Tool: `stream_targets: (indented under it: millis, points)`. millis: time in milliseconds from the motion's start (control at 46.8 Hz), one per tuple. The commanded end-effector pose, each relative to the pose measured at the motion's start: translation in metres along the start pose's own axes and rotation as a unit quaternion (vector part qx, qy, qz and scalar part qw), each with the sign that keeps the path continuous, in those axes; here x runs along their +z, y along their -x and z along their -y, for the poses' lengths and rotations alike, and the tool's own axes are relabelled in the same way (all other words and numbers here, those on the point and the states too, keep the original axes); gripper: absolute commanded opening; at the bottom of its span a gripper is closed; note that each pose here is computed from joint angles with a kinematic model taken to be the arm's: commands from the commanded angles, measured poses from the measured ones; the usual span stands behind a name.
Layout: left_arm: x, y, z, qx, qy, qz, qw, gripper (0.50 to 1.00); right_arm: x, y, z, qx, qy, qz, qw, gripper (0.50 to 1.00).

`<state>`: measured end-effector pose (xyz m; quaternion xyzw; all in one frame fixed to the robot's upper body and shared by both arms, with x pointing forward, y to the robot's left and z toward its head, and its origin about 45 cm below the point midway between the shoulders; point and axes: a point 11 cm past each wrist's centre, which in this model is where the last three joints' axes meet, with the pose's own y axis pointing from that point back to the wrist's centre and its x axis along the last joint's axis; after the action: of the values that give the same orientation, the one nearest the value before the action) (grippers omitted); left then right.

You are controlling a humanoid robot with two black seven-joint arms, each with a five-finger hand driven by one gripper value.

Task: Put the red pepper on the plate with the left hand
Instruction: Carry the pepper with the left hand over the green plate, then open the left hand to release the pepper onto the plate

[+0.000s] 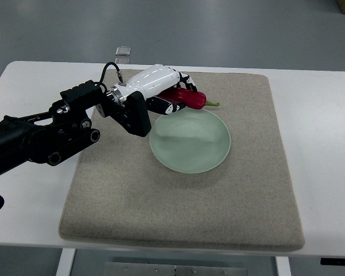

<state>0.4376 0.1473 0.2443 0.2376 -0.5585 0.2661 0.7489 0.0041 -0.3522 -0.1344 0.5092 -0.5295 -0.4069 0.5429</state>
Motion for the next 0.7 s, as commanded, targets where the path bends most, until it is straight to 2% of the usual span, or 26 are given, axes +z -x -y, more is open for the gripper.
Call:
stream_targets:
  millis: [0, 192, 683]
  points:
    - [0.005, 0.009, 0.000, -0.015, 0.009, 0.004, 1.000, 0.500, 0.000, 0.000, 0.000, 0.000, 0.000, -0.001, 1.000, 0.928]
    - [0.010, 0.023, -0.002, -0.033, 0.017, 0.002, 0.999, 0.500, 0.000, 0.000, 0.000, 0.001, 0.000, 0.000, 1.000, 0.928]
    - [0.021, 0.036, 0.001, -0.041, 0.029, -0.014, 0.999, 0.500, 0.000, 0.000, 0.000, 0.000, 0.000, -0.001, 1.000, 0.928]
